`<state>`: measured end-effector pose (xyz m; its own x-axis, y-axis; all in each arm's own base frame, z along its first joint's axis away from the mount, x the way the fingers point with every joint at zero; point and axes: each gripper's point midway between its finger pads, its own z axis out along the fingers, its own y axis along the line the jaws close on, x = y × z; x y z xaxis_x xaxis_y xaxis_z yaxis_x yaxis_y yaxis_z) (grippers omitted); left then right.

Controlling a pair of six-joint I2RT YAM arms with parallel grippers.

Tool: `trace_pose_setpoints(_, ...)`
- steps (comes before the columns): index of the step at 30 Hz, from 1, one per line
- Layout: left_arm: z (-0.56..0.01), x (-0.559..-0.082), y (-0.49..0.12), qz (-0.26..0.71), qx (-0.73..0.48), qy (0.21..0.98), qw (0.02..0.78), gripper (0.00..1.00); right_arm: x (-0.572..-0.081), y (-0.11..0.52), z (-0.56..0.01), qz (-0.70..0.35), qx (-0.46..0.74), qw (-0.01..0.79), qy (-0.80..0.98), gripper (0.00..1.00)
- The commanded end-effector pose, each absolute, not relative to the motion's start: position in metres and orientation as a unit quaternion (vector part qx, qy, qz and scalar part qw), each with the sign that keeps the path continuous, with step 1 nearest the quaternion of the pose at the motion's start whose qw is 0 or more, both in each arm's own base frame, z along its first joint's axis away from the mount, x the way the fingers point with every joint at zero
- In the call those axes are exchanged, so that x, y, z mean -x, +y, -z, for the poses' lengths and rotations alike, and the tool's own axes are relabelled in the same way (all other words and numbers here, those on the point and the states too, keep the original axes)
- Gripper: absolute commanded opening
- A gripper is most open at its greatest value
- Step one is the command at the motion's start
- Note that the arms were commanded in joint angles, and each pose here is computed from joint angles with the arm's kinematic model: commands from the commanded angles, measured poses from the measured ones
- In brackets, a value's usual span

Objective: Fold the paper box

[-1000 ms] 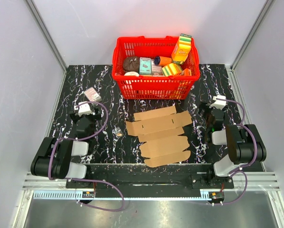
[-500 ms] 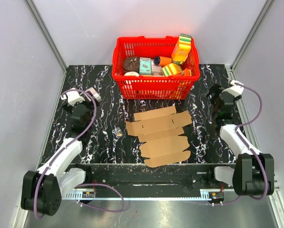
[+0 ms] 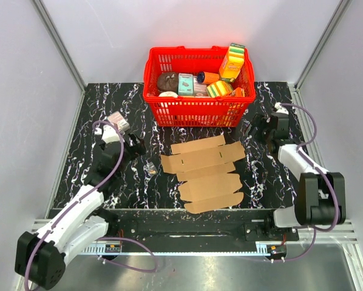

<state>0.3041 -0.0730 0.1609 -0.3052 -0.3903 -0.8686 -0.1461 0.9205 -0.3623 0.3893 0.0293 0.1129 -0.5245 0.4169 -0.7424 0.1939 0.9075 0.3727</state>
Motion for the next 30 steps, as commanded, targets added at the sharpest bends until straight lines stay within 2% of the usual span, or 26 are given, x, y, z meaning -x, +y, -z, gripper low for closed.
trace_pose_setpoints(1, -0.152, -0.289, -0.102, 0.157, 0.156, 0.811, 0.542, 0.99, -0.391, 0.05, -0.101, -0.168, -0.161, 0.398, 0.887, 0.93)
trace_pose_setpoints(8, -0.138, -0.281, -0.124, 0.175, 0.124, 0.825, 0.522, 0.99, -0.383, 0.07, -0.077, -0.213, -0.145, 0.348, 0.901, 0.84)
trace_pose_setpoints(19, -0.152, -0.295, -0.147, 0.195, 0.074, 0.827, 0.523, 0.99, -0.368, 0.085, -0.051, -0.248, -0.133, 0.292, 0.914, 0.68)
trace_pose_setpoints(26, -0.145, -0.294, -0.156, 0.21, 0.06, 0.831, 0.512, 0.99, -0.367, 0.087, -0.046, -0.255, -0.15, 0.293, 0.909, 0.55)
trace_pose_setpoints(30, -0.143, -0.294, -0.156, 0.209, 0.057, 0.832, 0.51, 0.99, -0.365, 0.088, -0.045, -0.261, -0.157, 0.293, 0.906, 0.43)
